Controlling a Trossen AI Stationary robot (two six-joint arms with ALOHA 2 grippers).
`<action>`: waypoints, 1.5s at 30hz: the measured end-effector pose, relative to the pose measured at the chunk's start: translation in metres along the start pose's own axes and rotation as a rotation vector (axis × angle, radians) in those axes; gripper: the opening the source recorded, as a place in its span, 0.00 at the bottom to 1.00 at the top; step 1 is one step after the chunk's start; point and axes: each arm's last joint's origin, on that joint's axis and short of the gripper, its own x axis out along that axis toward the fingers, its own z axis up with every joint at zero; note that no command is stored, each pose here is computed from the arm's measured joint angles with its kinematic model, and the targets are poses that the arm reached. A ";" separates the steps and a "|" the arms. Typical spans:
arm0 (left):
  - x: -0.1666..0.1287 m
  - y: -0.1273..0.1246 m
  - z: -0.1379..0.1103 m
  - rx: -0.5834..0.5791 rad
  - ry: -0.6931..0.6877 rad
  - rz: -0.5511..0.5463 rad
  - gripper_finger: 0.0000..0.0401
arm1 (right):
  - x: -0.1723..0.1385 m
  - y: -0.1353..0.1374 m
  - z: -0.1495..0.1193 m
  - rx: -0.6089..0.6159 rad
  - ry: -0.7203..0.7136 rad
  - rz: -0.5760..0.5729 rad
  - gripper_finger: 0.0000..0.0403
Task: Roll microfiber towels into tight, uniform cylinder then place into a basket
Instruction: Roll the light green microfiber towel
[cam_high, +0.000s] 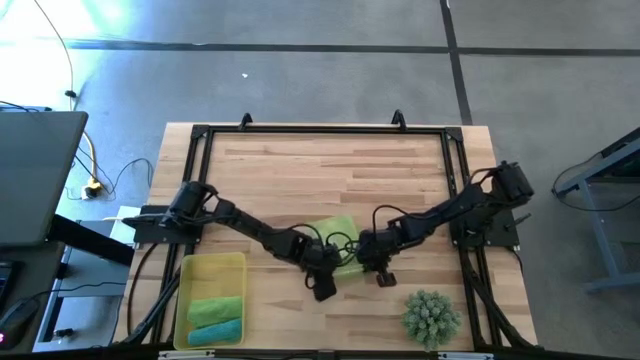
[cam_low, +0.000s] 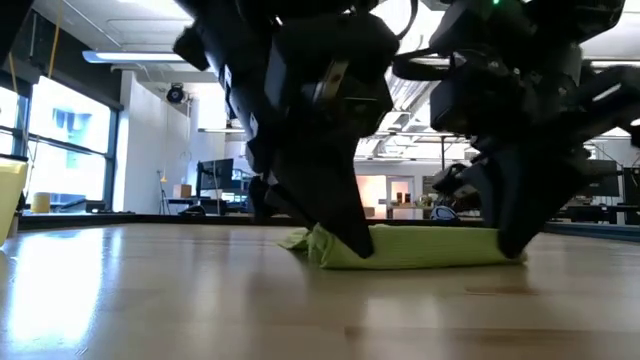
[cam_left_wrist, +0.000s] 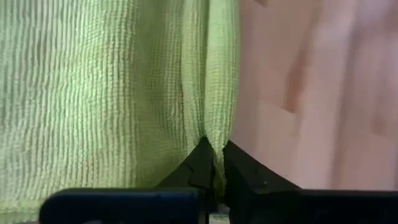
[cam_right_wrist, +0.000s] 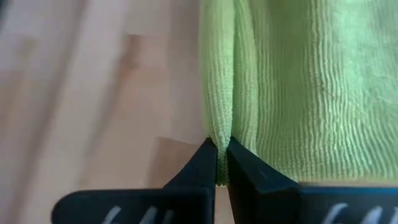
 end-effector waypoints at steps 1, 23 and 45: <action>0.000 -0.001 0.001 -0.012 0.012 -0.040 0.04 | 0.000 0.000 0.001 0.009 -0.004 0.038 0.01; -0.001 0.012 0.007 -0.394 0.089 -0.045 0.03 | -0.004 -0.017 0.006 0.237 -0.030 0.157 0.01; -0.001 0.017 0.002 -0.385 0.107 0.024 0.03 | -0.045 0.046 0.008 -0.516 -0.162 -0.100 0.39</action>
